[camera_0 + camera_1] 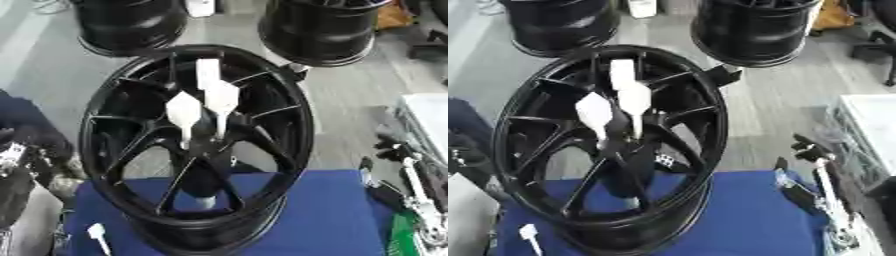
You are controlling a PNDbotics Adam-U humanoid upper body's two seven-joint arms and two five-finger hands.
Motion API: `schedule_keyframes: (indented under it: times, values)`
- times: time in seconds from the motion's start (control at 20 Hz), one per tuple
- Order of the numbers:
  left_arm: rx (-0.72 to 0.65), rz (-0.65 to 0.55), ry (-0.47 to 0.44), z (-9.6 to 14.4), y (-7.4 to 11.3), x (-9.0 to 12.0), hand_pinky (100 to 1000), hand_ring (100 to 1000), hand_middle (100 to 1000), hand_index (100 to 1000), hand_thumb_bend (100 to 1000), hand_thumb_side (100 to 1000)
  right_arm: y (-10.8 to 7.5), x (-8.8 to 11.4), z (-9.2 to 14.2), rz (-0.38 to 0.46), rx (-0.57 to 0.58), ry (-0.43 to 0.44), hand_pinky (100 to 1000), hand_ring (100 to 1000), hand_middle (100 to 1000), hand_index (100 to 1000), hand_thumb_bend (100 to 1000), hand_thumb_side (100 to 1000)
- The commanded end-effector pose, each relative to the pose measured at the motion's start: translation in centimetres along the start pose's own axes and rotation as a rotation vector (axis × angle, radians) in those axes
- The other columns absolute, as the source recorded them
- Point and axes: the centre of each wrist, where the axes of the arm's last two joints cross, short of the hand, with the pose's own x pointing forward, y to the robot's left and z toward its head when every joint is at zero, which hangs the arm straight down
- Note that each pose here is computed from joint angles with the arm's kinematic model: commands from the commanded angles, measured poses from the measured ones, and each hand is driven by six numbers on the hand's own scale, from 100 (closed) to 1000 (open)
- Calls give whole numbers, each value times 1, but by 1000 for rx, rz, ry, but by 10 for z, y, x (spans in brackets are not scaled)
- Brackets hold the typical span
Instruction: Pull the pin out of the wheel hub.
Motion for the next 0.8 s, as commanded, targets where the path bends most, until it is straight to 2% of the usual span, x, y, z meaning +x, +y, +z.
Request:
schedule_keyframes:
  times: [0.05, 0.2, 0.3, 0.45, 0.6, 0.65, 0.7, 0.8]
  values:
    - [-9, -23, -24, -2, 2, 9, 721, 570, 570, 654, 395, 731, -7, 3, -5, -7, -17, -25, 743, 685, 705, 891, 100, 398]
    - [-7, -28, -21, -2, 3, 9, 721, 570, 570, 654, 395, 731, -22, 3, -12, 3, -24, -64, 751, 691, 712, 895, 100, 362]
    - [-8, -33, -17, -1, 4, 10, 721, 571, 570, 654, 395, 732, -39, 8, -22, 27, -33, -119, 753, 692, 714, 895, 100, 393]
    - [-11, -41, -8, 0, 5, 10, 721, 571, 571, 654, 395, 732, -65, 29, -40, 48, -46, -259, 759, 698, 721, 899, 100, 418]
    - [-10, -53, -3, 0, 7, 11, 721, 571, 571, 654, 394, 733, -86, 59, -59, 67, -29, -434, 770, 711, 735, 904, 100, 410]
    - [-11, -58, -2, 1, 8, 11, 721, 571, 571, 654, 390, 731, -92, 70, -64, 75, -16, -497, 781, 722, 747, 909, 100, 496]
    - [-10, -61, 0, 1, 8, 11, 721, 571, 571, 654, 394, 734, -97, 81, -69, 83, 0, -559, 786, 728, 754, 912, 100, 325]
    - [-9, -68, 4, 2, 10, 12, 721, 572, 571, 654, 394, 734, -107, 105, -78, 103, 36, -681, 796, 739, 766, 917, 100, 270]
